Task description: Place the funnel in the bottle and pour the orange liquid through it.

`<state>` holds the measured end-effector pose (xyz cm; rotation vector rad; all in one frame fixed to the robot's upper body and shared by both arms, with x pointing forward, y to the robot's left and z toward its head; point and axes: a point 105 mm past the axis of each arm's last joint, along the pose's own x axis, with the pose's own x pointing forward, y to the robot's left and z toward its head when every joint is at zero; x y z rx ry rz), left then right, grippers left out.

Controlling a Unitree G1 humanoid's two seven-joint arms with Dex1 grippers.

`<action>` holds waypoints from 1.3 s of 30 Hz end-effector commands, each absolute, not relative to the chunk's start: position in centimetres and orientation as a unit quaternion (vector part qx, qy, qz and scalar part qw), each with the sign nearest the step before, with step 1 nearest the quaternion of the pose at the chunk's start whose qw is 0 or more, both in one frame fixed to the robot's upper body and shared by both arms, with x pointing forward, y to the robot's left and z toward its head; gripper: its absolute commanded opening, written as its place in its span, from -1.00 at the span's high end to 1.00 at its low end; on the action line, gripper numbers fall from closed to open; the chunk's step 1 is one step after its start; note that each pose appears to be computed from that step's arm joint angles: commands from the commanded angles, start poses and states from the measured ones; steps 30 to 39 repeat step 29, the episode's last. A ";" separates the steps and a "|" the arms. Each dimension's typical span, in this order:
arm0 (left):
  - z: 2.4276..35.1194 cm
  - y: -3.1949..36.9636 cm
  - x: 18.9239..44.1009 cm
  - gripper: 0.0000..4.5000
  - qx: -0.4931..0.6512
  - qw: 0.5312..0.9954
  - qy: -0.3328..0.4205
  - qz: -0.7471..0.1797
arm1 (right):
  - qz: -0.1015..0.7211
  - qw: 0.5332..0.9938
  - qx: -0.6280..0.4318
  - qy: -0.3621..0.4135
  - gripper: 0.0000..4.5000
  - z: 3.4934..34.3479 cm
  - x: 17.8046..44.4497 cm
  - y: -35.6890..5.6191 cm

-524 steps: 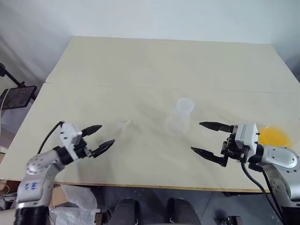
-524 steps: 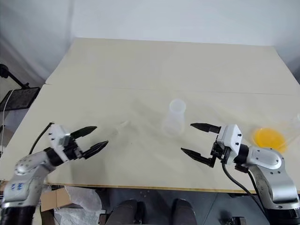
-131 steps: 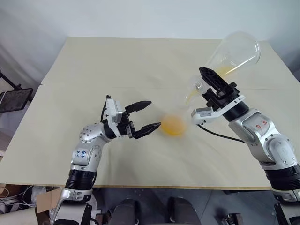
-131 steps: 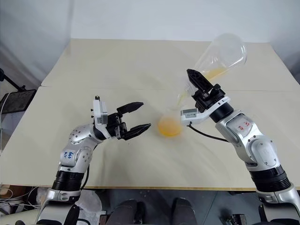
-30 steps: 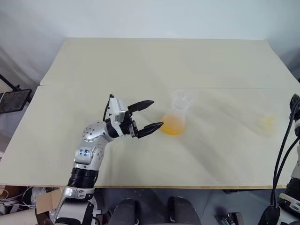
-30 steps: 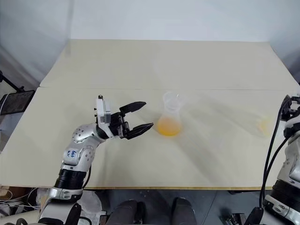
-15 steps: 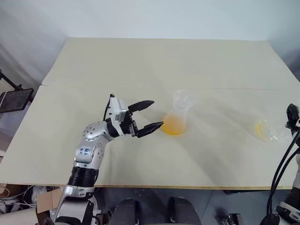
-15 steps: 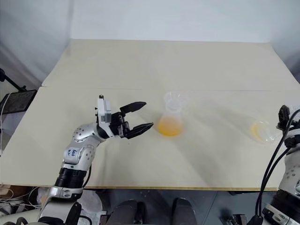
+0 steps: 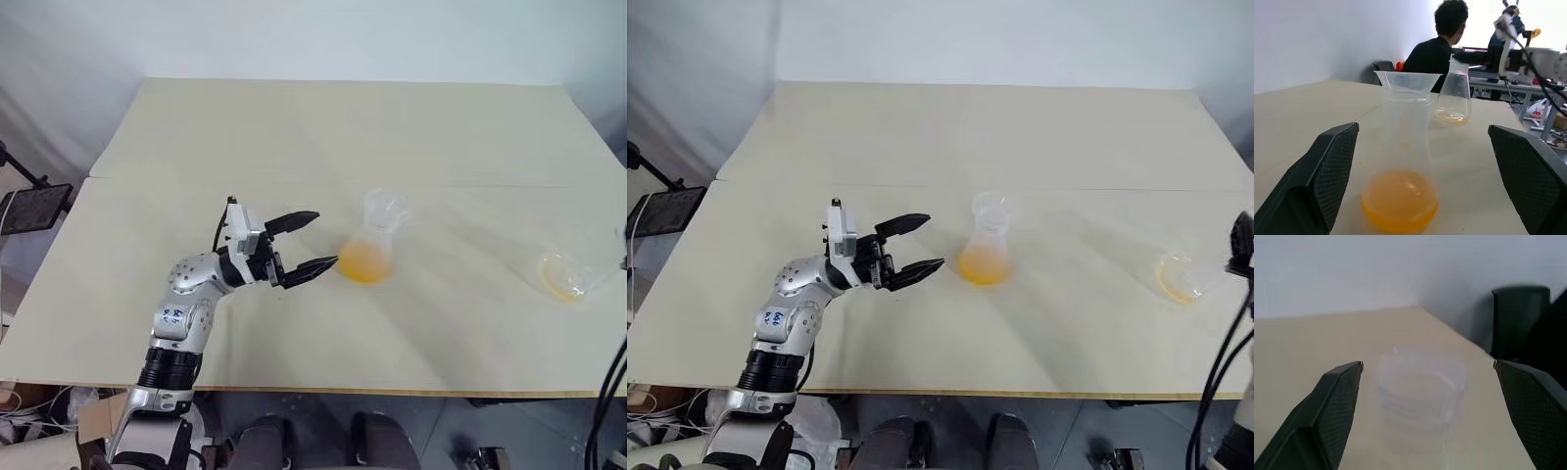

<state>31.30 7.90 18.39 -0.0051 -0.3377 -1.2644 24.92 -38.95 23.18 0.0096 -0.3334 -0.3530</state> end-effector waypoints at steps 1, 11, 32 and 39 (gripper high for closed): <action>19.1 9.0 31.4 -1.00 0.011 0.795 -0.168 -0.582 | -0.098 0.962 -0.045 -0.250 -0.99 27.8 22.5 -36.7; 18.1 11.6 30.8 -1.00 0.040 0.800 -0.135 -0.584 | 0.121 0.960 -0.066 -0.242 -0.99 29.7 23.7 -30.9; 15.4 16.9 29.2 -1.00 0.141 0.845 -0.087 -0.509 | 0.442 0.874 -0.201 -0.037 -0.99 16.2 21.6 -24.6; 15.4 16.9 29.2 -1.00 0.141 0.845 -0.087 -0.509 | 0.442 0.874 -0.201 -0.037 -0.99 16.2 21.6 -24.6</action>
